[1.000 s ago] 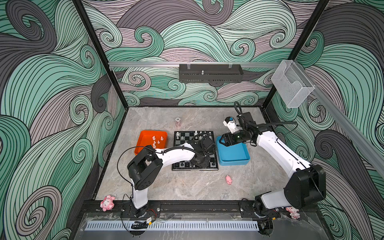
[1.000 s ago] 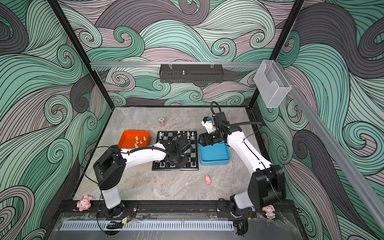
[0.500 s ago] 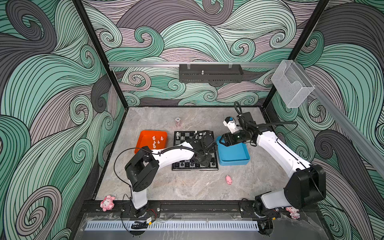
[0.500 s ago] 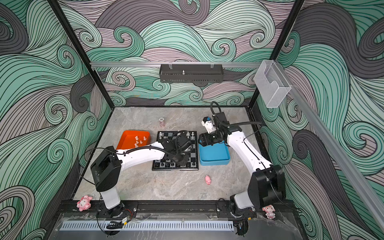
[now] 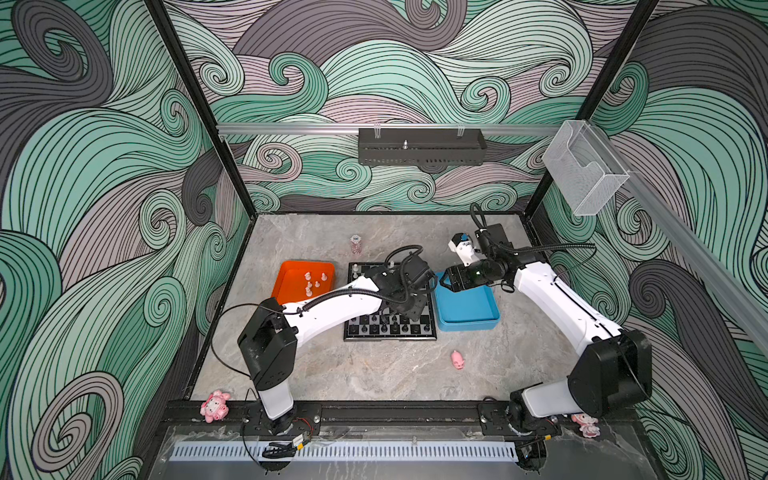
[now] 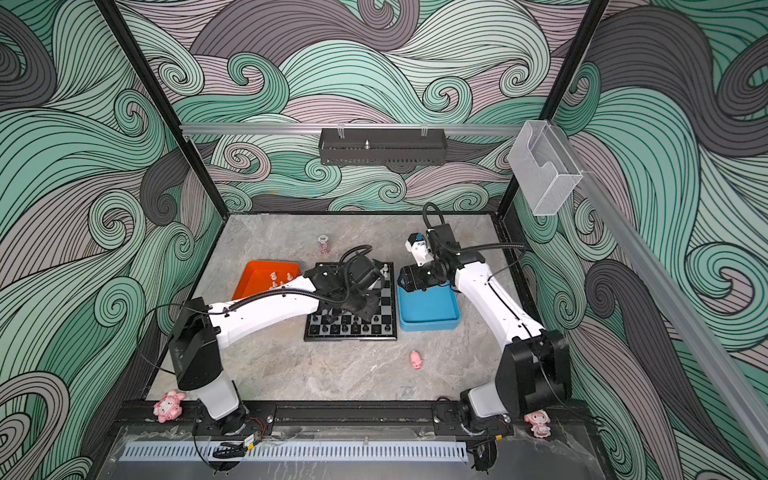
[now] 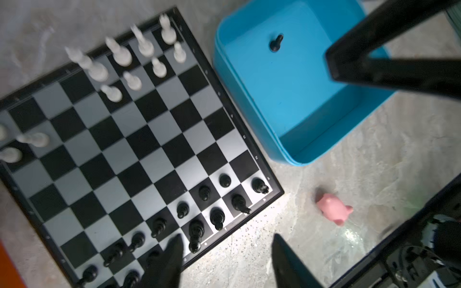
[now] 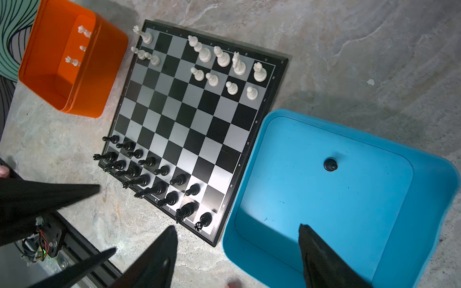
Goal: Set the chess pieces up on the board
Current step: 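Lift the left gripper and swing it back toward the orange tray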
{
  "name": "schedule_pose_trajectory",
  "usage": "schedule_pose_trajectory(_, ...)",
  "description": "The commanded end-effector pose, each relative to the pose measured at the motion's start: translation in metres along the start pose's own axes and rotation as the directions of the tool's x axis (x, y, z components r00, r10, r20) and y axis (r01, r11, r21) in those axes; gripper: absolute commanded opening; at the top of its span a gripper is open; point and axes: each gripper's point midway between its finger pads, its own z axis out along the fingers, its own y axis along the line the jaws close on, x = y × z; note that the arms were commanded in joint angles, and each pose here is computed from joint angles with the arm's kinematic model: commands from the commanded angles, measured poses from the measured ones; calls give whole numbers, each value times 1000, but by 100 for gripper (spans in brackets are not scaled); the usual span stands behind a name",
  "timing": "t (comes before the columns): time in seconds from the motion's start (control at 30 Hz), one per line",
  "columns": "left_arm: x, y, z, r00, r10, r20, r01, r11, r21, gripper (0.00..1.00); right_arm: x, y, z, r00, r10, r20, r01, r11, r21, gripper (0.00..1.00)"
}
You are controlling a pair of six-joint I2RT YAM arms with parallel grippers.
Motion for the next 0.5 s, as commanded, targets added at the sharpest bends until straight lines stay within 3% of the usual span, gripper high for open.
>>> schedule_pose_trajectory(0.0, -25, 20, -42, 994, -10, 111, 14, 999, -36, 71, -2, -23, -6, 995, 100, -4, -100, 992, 80, 77)
schedule_pose_trajectory(0.1, -36, 41, -60, 979, -61, 196, 67, 997, -24, 82, 1, -42, -4, 984, 176, -24, -171, 976, 137, 79)
schedule_pose_trajectory(0.23, -39, 89, -83, 949, -207, 236, 212, 977, 4, 91, 4, -61, 10, 971, 228, -72, -210, 957, 198, 79)
schedule_pose_trajectory(0.47, -15, 172, -106, 891, -377, 252, 402, 914, -56, 94, 14, -87, 42, 950, 272, -156, -219, 932, 288, 77)
